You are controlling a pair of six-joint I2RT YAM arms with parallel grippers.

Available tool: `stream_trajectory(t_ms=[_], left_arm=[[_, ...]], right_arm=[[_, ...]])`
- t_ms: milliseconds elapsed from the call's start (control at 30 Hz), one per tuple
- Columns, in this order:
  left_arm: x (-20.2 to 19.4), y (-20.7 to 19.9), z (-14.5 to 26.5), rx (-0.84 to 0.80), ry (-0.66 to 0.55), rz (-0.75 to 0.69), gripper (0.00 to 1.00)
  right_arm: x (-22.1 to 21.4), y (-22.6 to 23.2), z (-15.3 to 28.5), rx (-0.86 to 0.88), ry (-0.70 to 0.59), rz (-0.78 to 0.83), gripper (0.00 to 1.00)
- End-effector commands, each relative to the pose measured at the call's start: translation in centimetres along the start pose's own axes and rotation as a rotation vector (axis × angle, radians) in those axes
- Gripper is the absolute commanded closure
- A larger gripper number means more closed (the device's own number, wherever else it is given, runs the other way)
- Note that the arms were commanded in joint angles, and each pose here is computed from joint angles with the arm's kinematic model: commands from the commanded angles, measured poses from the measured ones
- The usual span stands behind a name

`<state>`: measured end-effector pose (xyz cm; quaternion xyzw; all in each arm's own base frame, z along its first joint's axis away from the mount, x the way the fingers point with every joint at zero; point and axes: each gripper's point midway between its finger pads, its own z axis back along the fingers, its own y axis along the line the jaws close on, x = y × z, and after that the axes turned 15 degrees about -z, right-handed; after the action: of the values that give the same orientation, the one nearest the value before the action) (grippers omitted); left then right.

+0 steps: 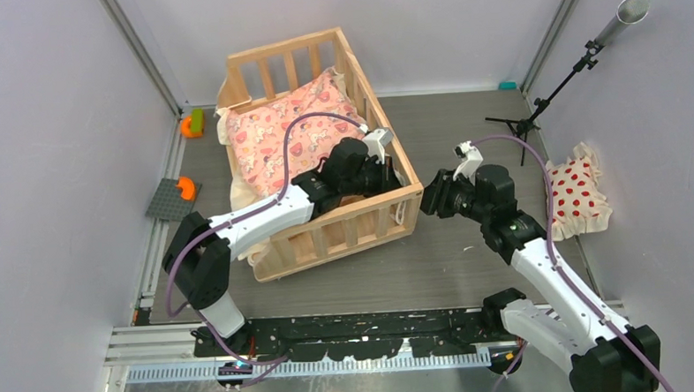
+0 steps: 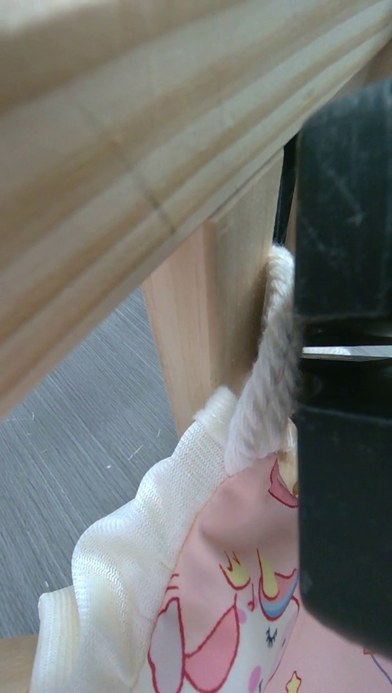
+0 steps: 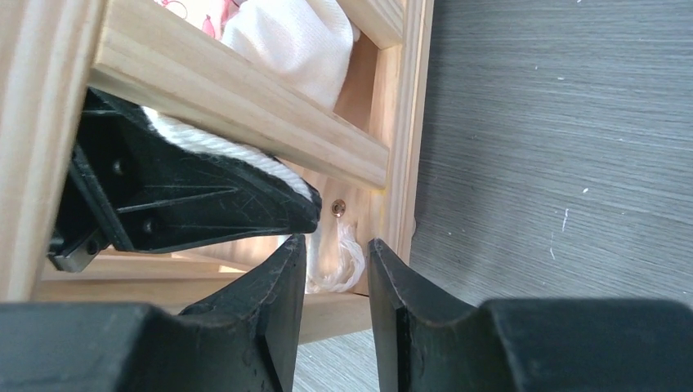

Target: Set up the pet bed

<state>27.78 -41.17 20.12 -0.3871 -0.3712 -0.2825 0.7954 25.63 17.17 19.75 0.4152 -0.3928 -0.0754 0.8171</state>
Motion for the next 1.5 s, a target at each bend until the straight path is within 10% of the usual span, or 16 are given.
stream_trajectory(t_ms=[0, 833, 1467], left_arm=[[3.3, 5.5, -1.5, 0.230, -0.153, -0.049, 1.00], [2.6, 7.0, -2.9, 0.270, -0.139, -0.078, 1.00], [3.6, 8.4, -0.5, 0.357, -0.373, -0.035, 1.00]], right_arm=[[-0.6, 2.5, -0.5, 0.107, 0.078, 0.014, 0.60], [-0.9, 1.7, -2.7, 0.101, 0.119, -0.023, 0.72], [-0.3, 2.4, -0.4, 0.050, 0.135, 0.043, 0.64]])
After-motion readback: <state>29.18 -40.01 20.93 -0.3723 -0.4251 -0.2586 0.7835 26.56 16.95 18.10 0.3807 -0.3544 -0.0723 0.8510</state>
